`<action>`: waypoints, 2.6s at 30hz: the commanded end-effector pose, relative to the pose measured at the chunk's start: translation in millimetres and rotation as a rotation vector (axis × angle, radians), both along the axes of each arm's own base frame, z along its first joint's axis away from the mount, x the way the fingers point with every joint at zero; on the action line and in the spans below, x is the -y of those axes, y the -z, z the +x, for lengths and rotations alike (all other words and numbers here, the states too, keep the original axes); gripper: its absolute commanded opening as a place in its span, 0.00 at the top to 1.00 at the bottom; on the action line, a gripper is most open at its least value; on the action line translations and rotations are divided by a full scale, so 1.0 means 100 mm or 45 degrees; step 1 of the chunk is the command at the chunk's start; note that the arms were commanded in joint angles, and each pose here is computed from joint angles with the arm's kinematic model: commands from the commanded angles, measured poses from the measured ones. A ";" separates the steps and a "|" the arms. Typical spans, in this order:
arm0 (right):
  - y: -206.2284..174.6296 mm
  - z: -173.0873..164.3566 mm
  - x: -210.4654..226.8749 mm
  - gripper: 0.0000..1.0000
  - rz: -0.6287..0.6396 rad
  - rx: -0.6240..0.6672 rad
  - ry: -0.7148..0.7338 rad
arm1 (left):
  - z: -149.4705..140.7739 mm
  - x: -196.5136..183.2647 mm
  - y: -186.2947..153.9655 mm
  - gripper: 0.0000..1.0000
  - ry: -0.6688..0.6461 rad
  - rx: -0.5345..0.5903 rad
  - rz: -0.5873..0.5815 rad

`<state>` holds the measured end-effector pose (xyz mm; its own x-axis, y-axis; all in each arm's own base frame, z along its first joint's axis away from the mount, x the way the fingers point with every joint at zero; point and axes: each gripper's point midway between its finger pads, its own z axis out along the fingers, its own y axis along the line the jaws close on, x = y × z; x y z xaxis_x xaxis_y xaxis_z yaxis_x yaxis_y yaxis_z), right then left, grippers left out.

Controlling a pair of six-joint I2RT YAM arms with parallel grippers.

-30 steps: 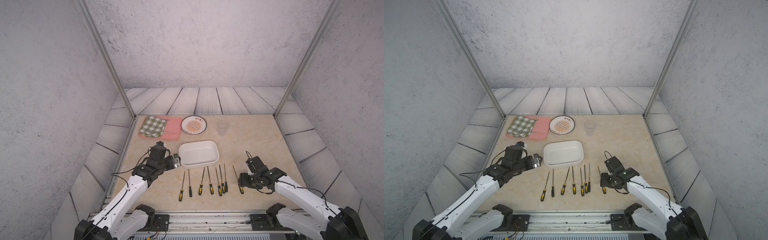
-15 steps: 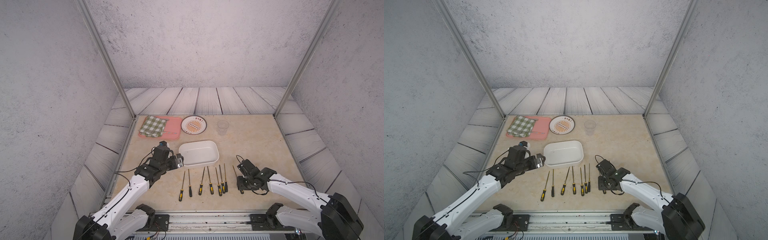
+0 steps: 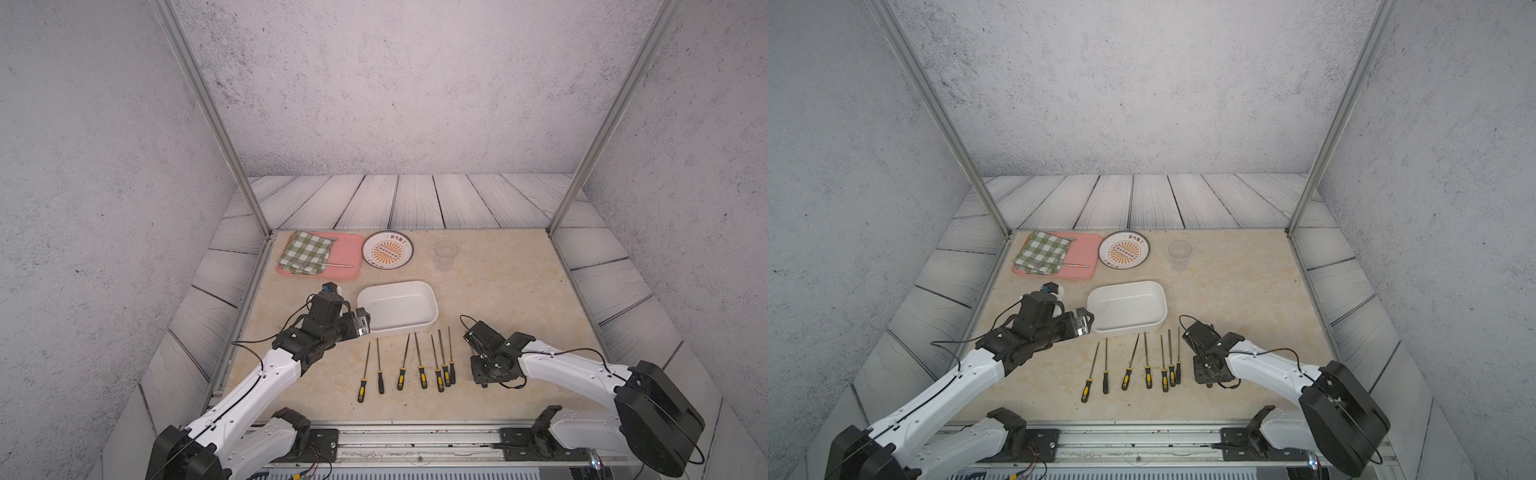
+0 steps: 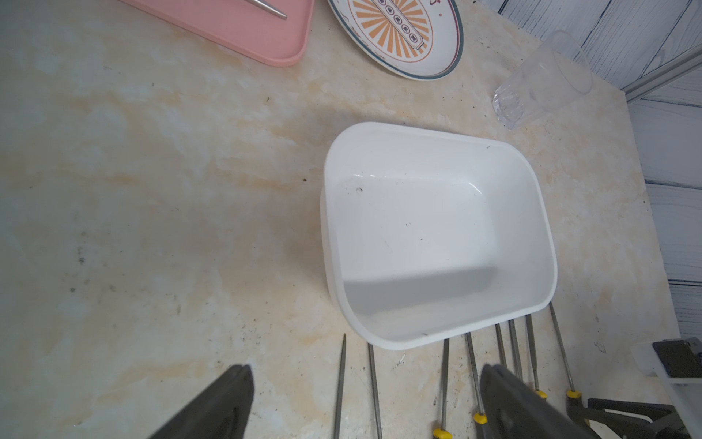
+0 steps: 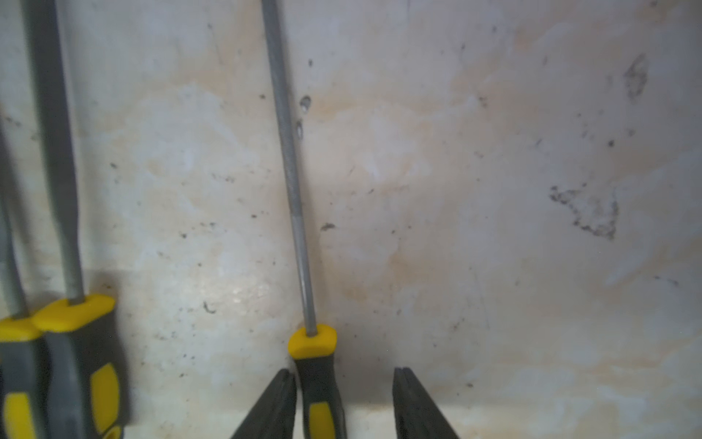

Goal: Put the file tool into the storage box
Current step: Pick up the file tool from the center of the board, then place the file tool in the storage box.

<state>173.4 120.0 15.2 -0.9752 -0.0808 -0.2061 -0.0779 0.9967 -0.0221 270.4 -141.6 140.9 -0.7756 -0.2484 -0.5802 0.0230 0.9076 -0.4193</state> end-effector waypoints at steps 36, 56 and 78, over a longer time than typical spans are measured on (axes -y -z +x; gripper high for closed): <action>-1.88 0.63 -1.10 0.85 0.236 0.687 -0.980 | -0.06 -0.26 -0.07 0.02 -0.184 0.054 0.036; -1.33 1.48 -2.03 0.86 -0.156 0.757 -1.731 | -0.03 -0.39 0.30 0.02 -0.261 -0.086 -0.056; -0.60 2.01 -2.24 0.89 -0.346 0.649 -1.805 | -0.01 -0.32 0.19 0.02 -0.189 -0.047 -0.072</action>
<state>362.5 344.9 75.7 0.1031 -0.9360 -0.3366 -0.8760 0.0749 -0.4765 266.2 -109.0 112.1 -0.7571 -0.4075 -0.5106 -0.1561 0.8718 -0.4643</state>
